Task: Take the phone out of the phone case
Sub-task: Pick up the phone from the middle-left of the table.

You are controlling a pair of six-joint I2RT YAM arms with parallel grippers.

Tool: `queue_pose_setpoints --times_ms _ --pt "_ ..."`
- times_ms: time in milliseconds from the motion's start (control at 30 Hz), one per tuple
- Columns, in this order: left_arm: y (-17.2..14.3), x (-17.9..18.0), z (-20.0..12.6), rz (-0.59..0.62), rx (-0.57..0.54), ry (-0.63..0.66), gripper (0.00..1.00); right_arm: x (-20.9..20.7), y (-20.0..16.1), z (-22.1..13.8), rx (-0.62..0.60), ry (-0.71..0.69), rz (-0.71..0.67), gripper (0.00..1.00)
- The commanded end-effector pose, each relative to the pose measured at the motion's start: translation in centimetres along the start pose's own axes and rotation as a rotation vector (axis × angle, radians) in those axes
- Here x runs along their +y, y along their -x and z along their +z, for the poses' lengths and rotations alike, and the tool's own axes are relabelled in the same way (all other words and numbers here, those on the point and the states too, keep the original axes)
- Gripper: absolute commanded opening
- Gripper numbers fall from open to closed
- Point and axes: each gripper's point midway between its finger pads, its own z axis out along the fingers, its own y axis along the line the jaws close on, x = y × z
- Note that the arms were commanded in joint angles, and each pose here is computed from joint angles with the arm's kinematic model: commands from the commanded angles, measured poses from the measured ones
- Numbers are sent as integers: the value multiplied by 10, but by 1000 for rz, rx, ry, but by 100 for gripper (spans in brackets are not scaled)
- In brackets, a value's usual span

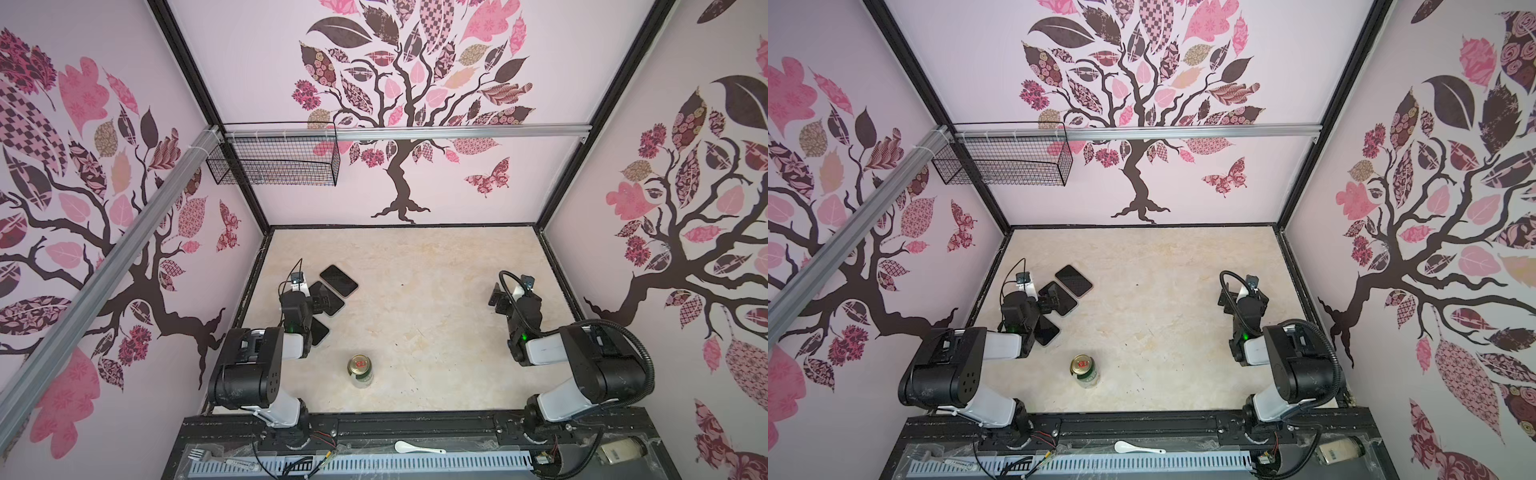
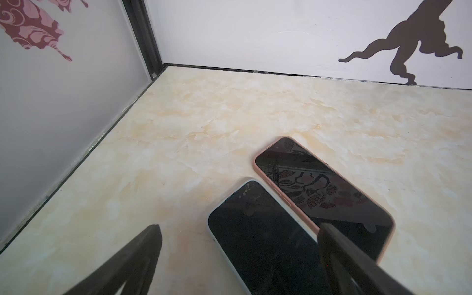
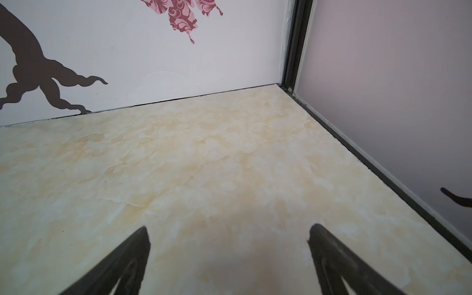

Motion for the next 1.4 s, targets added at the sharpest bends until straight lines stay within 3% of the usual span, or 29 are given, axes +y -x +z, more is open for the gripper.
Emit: queue_pose_setpoints --times_ms 0,700,900,967,1100,1233,1300,1367 --pt "7 0 1 8 -21 -3 98 0 6 1 -28 -7 18 100" --pt "8 -2 -3 -4 -45 -63 98 5 6 -1 -29 28 9 99" --pt "30 -15 -26 81 -100 1 98 15 23 -21 -97 104 -18 100" --pt "37 -16 -35 75 -58 55 98 17 28 -23 -65 105 -18 100" --pt "57 -31 -57 86 -91 86 98 12 41 -24 -19 52 74 99" --pt "78 -43 -67 24 -70 65 98 37 72 -26 -30 173 169 100" --pt "89 -30 -72 -108 -61 141 98 46 86 -29 -26 223 216 100" --pt "89 -13 -79 -227 23 255 98 51 95 -32 1 245 294 100"
